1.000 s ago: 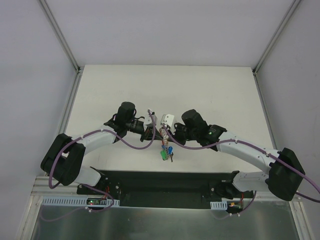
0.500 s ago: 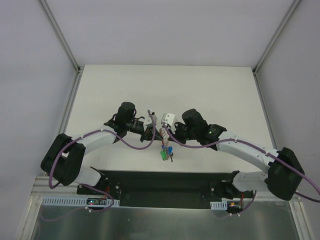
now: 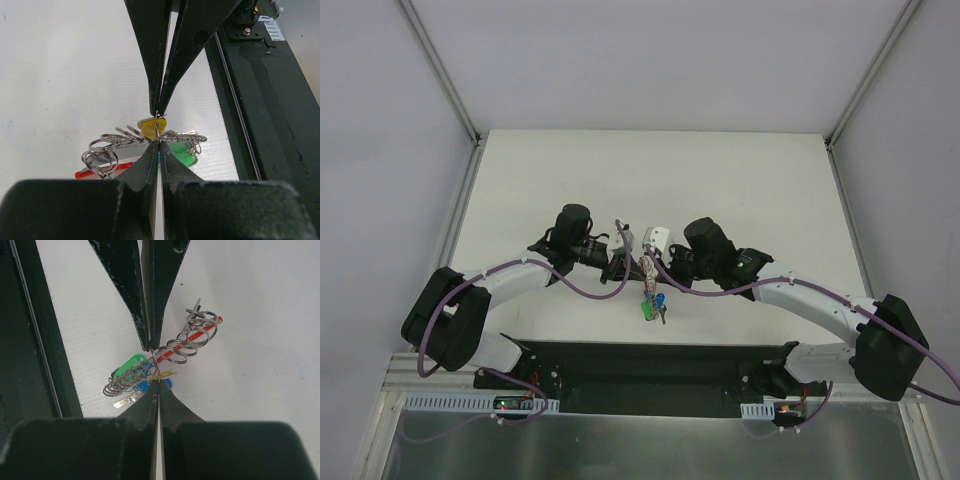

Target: Put the keys on the keyring

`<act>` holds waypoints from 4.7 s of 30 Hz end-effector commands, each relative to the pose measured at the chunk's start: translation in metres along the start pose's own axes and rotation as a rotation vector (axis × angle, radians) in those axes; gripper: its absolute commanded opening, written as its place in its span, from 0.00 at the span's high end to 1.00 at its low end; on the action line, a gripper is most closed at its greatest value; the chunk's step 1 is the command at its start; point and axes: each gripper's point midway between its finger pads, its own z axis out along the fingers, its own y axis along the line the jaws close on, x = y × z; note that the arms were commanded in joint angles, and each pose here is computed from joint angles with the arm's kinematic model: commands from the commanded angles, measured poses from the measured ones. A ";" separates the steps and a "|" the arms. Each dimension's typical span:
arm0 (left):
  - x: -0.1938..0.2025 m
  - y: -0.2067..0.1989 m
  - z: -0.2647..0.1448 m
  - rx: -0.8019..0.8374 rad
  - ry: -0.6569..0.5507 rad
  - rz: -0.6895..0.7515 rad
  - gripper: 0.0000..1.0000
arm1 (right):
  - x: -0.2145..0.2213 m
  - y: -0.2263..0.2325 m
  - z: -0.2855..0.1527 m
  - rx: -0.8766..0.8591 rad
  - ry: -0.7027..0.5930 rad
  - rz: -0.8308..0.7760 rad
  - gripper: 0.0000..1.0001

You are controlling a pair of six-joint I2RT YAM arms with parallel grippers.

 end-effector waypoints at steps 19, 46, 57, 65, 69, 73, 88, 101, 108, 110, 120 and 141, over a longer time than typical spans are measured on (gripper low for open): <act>-0.020 -0.015 0.003 0.087 -0.057 0.079 1.00 | -0.015 0.006 0.000 -0.049 -0.066 -0.029 0.99; -0.018 -0.029 0.009 0.208 -0.049 0.025 1.00 | -0.026 0.026 -0.006 -0.152 -0.126 -0.101 0.99; -0.017 -0.029 0.008 0.217 -0.033 0.002 1.00 | -0.030 0.029 -0.009 -0.143 -0.124 -0.130 0.99; -0.014 -0.028 0.009 0.215 -0.024 -0.031 1.00 | -0.037 0.036 -0.015 -0.131 -0.138 -0.167 0.99; -0.015 -0.030 0.009 0.219 -0.026 -0.032 1.00 | -0.038 0.037 -0.015 -0.126 -0.134 -0.176 0.99; -0.017 -0.033 0.012 0.228 -0.024 -0.024 1.00 | -0.040 0.038 -0.014 -0.122 -0.130 -0.180 0.99; -0.013 -0.029 0.008 0.092 0.036 -0.022 1.00 | -0.039 0.033 -0.025 -0.068 -0.078 -0.126 0.86; -0.016 -0.027 0.008 0.046 -0.009 -0.001 1.00 | -0.017 0.031 -0.042 0.015 -0.131 -0.021 0.75; -0.022 -0.031 0.005 0.037 -0.030 0.019 1.00 | -0.022 0.024 -0.027 0.053 -0.244 -0.007 0.75; -0.022 -0.032 0.004 0.037 -0.033 0.024 1.00 | -0.027 0.019 -0.025 0.071 -0.274 -0.002 0.76; -0.025 -0.035 0.005 0.057 -0.047 0.022 1.00 | -0.025 0.016 -0.022 0.033 -0.320 0.029 0.76; -0.026 -0.034 0.004 0.039 -0.049 0.027 1.00 | -0.015 0.014 -0.031 0.044 -0.282 0.050 0.76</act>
